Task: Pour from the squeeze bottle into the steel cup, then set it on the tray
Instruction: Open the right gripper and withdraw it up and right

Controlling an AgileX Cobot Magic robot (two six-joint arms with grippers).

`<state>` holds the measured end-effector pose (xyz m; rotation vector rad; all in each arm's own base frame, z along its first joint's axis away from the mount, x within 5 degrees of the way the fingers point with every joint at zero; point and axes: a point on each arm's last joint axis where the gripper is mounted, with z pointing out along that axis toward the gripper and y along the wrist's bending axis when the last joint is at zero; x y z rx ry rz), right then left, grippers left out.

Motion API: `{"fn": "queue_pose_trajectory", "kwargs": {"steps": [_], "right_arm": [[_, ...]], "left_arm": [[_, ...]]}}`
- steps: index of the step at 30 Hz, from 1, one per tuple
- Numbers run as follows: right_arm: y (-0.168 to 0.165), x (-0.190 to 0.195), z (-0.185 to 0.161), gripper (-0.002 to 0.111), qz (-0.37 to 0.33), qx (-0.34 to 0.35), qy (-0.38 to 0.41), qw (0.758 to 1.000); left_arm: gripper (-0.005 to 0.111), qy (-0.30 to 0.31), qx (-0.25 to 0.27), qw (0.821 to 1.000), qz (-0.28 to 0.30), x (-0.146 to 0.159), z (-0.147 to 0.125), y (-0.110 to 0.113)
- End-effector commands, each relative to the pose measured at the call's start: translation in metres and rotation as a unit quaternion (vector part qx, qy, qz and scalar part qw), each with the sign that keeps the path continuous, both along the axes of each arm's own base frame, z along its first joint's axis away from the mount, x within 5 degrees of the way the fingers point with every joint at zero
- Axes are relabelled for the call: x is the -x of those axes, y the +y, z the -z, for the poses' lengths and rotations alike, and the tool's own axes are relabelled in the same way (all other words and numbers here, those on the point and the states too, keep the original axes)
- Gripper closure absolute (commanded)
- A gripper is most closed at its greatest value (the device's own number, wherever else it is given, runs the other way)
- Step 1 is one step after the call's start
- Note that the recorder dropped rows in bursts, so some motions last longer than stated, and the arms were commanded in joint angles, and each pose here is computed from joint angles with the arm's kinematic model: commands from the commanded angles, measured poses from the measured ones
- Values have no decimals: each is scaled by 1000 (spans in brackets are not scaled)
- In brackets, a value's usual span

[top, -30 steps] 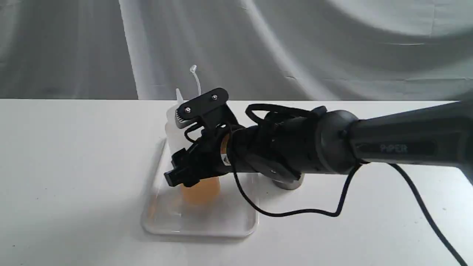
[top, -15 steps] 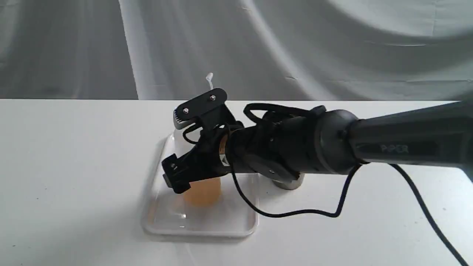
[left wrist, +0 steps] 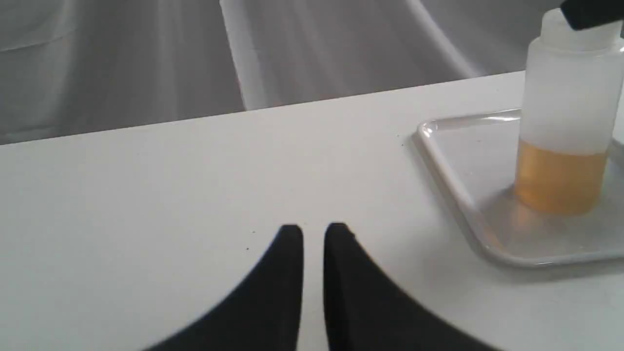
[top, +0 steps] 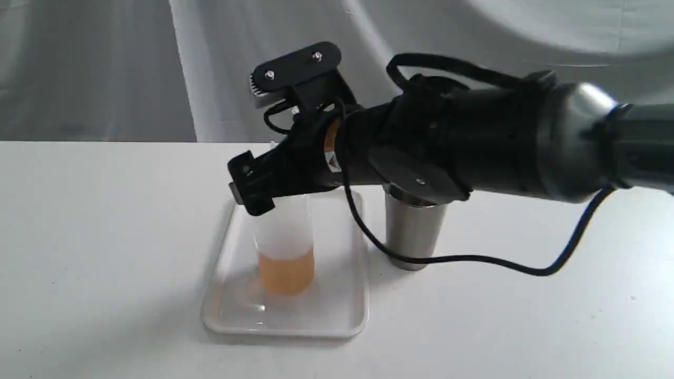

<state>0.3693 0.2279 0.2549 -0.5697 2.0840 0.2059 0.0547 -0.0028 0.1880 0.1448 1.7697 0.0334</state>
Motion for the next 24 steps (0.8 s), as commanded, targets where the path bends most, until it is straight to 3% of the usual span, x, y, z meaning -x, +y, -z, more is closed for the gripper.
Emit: {"fn": "queue_pose_trajectory", "kwargs": {"steps": [1, 8, 17, 22, 24], "right_arm": [[-1, 13, -24, 3, 2, 1, -10, 1000], [-13, 53, -52, 3, -8, -26, -25, 999], [-71, 131, -95, 5, 1, -66, -69, 995], [-104, 171, -106, 13, 23, -76, -77, 994], [-118, 186, -108, 24, 38, -71, -74, 994]], "left_arm": [[98, -4, 0, 1000, 1, 0, 1, 0], [98, -4, 0, 1000, 1, 0, 1, 0], [98, -4, 0, 1000, 1, 0, 1, 0], [98, -4, 0, 1000, 1, 0, 1, 0], [98, -4, 0, 1000, 1, 0, 1, 0]]}}
